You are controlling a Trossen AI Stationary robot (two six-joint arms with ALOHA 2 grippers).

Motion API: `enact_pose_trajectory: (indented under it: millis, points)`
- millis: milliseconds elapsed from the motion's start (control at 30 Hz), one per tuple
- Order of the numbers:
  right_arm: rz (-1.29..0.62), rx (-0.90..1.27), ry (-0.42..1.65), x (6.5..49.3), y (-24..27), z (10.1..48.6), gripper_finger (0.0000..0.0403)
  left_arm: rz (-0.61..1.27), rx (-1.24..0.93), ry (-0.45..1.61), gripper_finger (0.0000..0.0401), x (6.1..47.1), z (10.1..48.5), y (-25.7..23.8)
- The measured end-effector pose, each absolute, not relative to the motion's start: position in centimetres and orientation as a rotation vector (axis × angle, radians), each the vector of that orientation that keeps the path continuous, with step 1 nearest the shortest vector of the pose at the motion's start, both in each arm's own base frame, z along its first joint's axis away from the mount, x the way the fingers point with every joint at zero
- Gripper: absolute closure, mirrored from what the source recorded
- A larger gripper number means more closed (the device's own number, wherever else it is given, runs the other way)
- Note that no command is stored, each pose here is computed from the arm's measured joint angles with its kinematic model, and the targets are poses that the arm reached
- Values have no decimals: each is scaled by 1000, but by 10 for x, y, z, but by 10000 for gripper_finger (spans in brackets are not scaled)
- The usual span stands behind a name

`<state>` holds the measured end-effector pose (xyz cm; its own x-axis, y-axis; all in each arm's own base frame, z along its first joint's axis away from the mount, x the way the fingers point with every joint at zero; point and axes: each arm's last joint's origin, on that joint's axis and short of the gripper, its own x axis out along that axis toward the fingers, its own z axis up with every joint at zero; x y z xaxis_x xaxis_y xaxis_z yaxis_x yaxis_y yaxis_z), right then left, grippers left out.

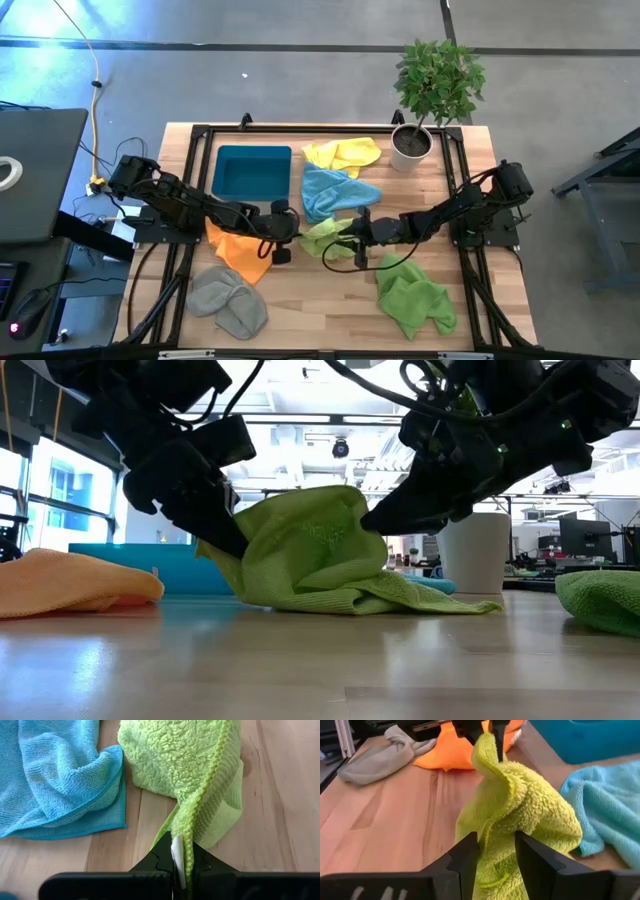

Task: Fold microfiber towels
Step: Fold the light green microfiber cloth

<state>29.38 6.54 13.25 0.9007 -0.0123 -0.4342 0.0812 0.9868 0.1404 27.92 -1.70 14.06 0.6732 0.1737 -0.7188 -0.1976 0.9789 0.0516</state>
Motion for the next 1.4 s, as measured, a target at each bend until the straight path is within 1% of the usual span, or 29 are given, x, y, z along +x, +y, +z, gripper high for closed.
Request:
enact_pose_trajectory:
  millis: [200,400,533,700,833,967,1167,1400]
  points:
    - [-64,217,510,288,75,127,278,209,-31,806,401,279,141,-17]
    - [-131,212,491,284,86,127,265,222,-44,799,401,280,142,-14]
    - [-176,201,473,282,90,127,260,232,-54,766,401,288,151,-12]
    - [-213,226,459,282,91,126,260,213,15,753,401,298,166,-10]
    - [-215,262,440,286,92,116,260,238,72,751,401,305,179,-8]
    - [-210,259,424,292,94,98,261,261,93,752,401,309,187,-5]
    - [-268,262,391,295,94,79,261,296,104,819,401,310,195,2]
    - [-339,232,349,295,92,77,261,376,131,849,401,314,212,14]
